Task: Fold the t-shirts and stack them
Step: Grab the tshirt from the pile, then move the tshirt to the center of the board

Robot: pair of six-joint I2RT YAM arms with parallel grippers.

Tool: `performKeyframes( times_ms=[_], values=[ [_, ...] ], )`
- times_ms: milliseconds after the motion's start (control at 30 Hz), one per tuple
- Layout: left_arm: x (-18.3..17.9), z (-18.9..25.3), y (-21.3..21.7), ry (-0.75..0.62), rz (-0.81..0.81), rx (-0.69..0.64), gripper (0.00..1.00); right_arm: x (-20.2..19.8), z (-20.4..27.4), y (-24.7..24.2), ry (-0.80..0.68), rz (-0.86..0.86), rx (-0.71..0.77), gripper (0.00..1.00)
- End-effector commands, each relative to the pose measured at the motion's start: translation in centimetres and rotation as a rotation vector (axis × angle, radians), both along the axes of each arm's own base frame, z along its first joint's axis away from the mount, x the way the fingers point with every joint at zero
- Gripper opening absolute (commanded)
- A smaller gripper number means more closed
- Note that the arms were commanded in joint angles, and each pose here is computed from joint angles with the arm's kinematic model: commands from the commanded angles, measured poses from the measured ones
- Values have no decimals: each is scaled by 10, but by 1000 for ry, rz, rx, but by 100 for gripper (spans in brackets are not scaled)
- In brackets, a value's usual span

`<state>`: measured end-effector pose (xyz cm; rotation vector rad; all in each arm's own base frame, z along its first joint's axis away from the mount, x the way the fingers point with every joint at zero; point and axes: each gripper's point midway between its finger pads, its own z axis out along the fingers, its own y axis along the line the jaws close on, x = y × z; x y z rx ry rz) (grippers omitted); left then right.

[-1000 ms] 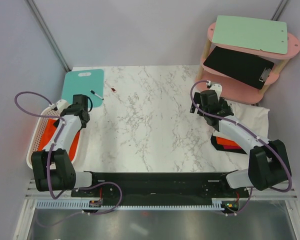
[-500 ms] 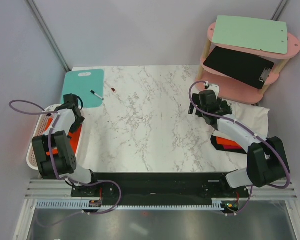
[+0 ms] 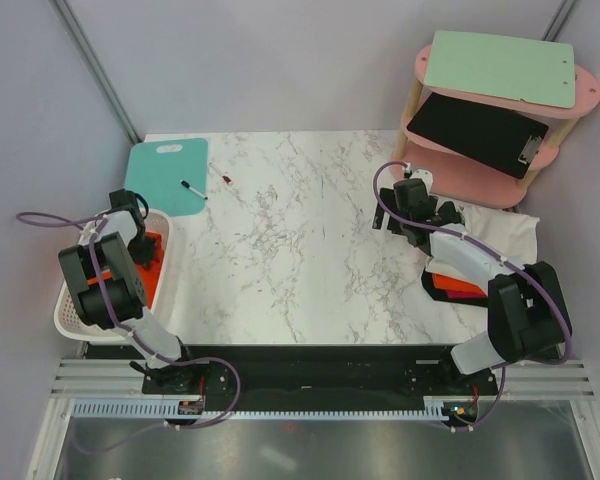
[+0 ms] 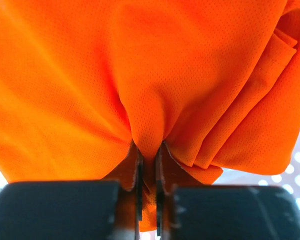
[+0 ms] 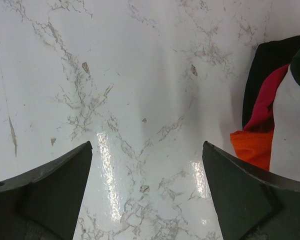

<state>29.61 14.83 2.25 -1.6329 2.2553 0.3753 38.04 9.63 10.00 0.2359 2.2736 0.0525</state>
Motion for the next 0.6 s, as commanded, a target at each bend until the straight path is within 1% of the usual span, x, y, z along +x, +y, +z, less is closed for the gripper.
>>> performKeyframes(
  times_ms=[0, 133, 167, 233, 267, 333, 367, 467, 500, 567],
  values=[
    [-9, -21, -8, 41, -13, -43, 2, 16, 16, 10, -50, 10, 33, 98],
    [-11, 12, -1, -44, 7, 33, 2, 14, 11, 12, -40, 14, 38, 98],
    [-10, 33, 0, -106, 9, 64, 2, 14, 10, 13, -38, 16, 42, 98],
    [-10, 61, 1, -184, 2, 116, 2, 14, 10, 13, -41, 17, 47, 98],
    [-11, 91, 0, -273, 0, 156, 2, 14, 10, 14, -41, 21, 49, 98],
    [-14, 116, -6, -357, -19, 184, 2, 14, 12, 13, -48, 17, 47, 98],
    [-15, 145, -10, -449, -48, 222, 2, 14, 13, 13, -51, 16, 46, 98],
    [-7, 185, -32, -586, -171, 224, 2, 14, 19, 12, -70, 8, 44, 98],
    [-1, 204, -52, -658, -275, 202, 2, 13, 20, 12, -76, 10, 46, 98],
    [8, 223, -76, -733, -385, 168, 2, 14, 24, 12, -92, 9, 51, 98]
  ],
)
